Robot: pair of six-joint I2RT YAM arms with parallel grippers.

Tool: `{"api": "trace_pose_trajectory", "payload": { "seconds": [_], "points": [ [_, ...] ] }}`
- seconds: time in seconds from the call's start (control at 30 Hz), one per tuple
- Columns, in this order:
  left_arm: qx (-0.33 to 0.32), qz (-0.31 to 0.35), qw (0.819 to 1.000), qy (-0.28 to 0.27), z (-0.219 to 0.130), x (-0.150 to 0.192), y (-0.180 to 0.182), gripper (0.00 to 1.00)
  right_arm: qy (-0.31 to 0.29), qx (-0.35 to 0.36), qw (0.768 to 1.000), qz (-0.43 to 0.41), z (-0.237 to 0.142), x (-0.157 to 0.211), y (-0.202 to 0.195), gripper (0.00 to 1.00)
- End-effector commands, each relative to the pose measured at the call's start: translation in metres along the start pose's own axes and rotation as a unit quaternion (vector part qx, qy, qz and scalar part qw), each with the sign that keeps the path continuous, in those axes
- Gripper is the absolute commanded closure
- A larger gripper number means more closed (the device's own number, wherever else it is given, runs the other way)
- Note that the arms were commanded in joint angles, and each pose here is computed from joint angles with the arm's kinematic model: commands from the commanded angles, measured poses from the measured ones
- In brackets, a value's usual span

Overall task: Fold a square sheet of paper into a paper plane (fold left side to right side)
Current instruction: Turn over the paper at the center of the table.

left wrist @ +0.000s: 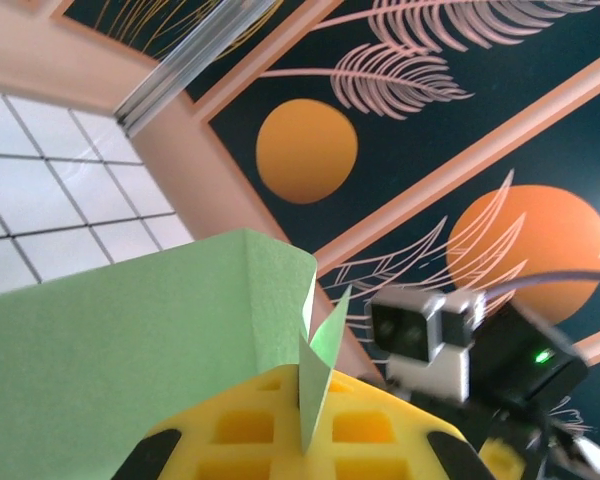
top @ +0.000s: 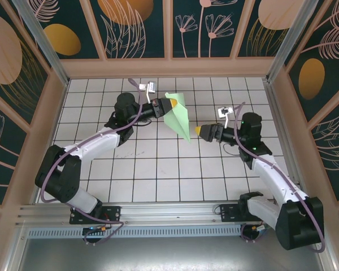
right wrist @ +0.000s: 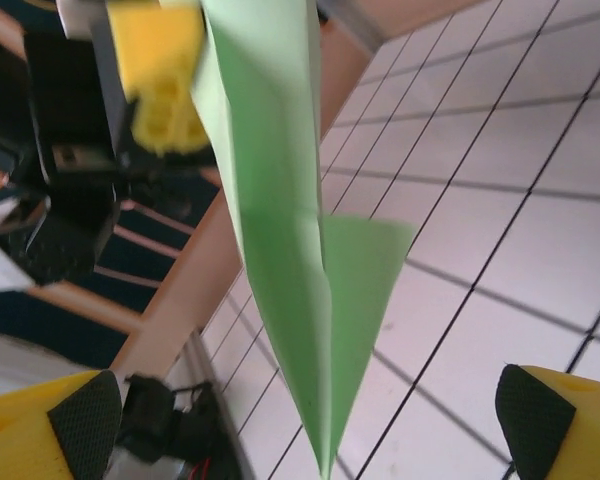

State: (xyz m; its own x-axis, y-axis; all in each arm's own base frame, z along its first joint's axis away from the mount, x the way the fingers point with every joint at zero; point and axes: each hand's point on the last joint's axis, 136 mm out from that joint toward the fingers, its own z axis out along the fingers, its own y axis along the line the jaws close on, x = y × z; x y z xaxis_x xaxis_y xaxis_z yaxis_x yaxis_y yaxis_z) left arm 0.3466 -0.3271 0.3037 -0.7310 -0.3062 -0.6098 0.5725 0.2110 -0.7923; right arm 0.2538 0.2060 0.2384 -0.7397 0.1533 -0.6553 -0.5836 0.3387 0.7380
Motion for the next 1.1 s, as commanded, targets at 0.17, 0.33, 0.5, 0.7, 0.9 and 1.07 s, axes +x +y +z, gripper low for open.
{"api": "trace_pose_trajectory", "payload": {
  "seconds": [0.17, 0.33, 0.5, 0.7, 0.9, 1.07],
  "points": [
    [0.079, 0.012, 0.997, -0.022, -0.008, -0.019, -0.051, 1.00, 0.045, -0.096, 0.994, -0.020, 0.026, 0.017, 0.032, 0.01],
    [0.103, 0.002, 0.994, -0.023, -0.012, -0.018, -0.061, 0.99, 0.043, -0.111, 0.992, -0.026, 0.031, 0.009, 0.040, 0.11],
    [0.107, -0.009, 0.994, -0.019, -0.011, -0.016, -0.059, 1.00, 0.035, -0.130, 0.990, -0.040, 0.031, -0.003, 0.053, 0.28],
    [0.105, -0.018, 0.994, -0.013, -0.008, -0.012, -0.055, 1.00, 0.023, -0.122, 0.991, -0.051, 0.031, -0.015, 0.055, 0.41],
    [0.104, -0.023, 0.994, -0.003, -0.006, -0.007, -0.051, 1.00, 0.015, -0.110, 0.992, -0.054, 0.031, -0.022, 0.052, 0.57],
    [0.086, -0.015, 0.996, 0.005, -0.006, -0.003, -0.044, 0.87, 0.019, -0.092, 0.994, -0.053, 0.032, -0.020, 0.046, 0.79]
  ]
}}
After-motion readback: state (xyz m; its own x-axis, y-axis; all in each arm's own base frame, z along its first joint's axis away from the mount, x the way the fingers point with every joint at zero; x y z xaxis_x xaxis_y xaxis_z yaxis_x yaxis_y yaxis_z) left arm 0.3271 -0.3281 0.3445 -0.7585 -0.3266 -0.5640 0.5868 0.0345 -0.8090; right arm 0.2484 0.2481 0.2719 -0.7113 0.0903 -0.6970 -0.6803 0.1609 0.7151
